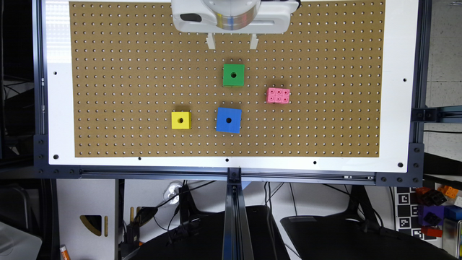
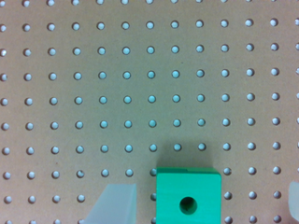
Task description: Pick up pink block.
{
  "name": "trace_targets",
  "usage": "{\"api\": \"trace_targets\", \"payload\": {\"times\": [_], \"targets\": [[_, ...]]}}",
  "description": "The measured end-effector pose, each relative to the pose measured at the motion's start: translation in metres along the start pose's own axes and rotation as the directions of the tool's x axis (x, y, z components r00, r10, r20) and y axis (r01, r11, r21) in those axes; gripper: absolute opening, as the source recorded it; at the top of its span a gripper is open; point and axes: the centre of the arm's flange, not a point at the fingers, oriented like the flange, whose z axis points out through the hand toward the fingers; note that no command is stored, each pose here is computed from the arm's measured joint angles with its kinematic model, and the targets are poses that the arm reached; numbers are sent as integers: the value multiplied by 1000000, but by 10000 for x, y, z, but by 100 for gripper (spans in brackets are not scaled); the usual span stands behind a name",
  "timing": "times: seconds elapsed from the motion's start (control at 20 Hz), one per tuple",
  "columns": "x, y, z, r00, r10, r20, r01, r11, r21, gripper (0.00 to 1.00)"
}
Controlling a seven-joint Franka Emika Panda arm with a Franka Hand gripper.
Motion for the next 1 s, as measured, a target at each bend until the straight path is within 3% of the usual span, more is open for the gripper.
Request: {"api": "trace_targets", "payload": {"times": [0.5,0.55,0.65,0.75,0.85,0.95,1.0], "targets": [[-8,2,8,999999,-800,1452,802,999998,-1551,100],[-303,-435,-81,999884,-5459,-14223,5696,999845,16670,100],[-363,-644,-86,999855,-5433,-16162,5801,999722,22843,100],[-360,-800,-71,999893,-6266,-13253,6636,999583,28099,100],[-308,-973,-28,999960,-6856,-5697,7044,999408,33676,100],[-232,-1123,13,999963,-8621,793,8582,999141,40549,100],[-206,-1172,33,999950,-9287,3599,9127,999062,42323,100]]}}
